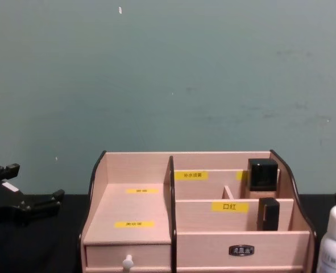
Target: Pick up the facial cleanser and watermelon frost from the table and place them into the tiered storage box.
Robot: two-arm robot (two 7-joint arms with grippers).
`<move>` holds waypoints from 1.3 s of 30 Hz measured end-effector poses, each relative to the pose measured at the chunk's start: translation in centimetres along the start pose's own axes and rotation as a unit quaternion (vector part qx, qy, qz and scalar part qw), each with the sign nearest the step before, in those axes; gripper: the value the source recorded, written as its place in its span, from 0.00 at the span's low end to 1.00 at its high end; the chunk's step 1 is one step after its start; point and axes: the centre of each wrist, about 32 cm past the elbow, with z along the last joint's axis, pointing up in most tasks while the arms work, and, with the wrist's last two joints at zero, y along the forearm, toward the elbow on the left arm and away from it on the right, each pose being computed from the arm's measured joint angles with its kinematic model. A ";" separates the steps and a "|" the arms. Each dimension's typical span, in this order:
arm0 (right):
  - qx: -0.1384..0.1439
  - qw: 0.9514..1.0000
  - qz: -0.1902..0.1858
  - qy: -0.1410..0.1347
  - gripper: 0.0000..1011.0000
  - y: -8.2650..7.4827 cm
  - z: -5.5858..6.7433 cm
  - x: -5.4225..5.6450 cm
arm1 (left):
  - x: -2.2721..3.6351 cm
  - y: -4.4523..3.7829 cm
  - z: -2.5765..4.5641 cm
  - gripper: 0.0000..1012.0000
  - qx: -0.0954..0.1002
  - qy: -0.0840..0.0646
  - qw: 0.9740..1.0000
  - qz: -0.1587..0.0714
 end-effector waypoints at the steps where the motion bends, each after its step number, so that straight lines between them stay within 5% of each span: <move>1: 0.000 1.000 0.000 0.000 0.99 0.0 0.0 0.0 | 0.00 0.00 0.00 0.99 0.000 0.000 1.000 0.000; 39: 0.000 1.000 0.000 0.000 0.99 0.0 0.0 0.0 | 0.00 0.00 0.00 0.99 0.000 0.000 1.000 0.000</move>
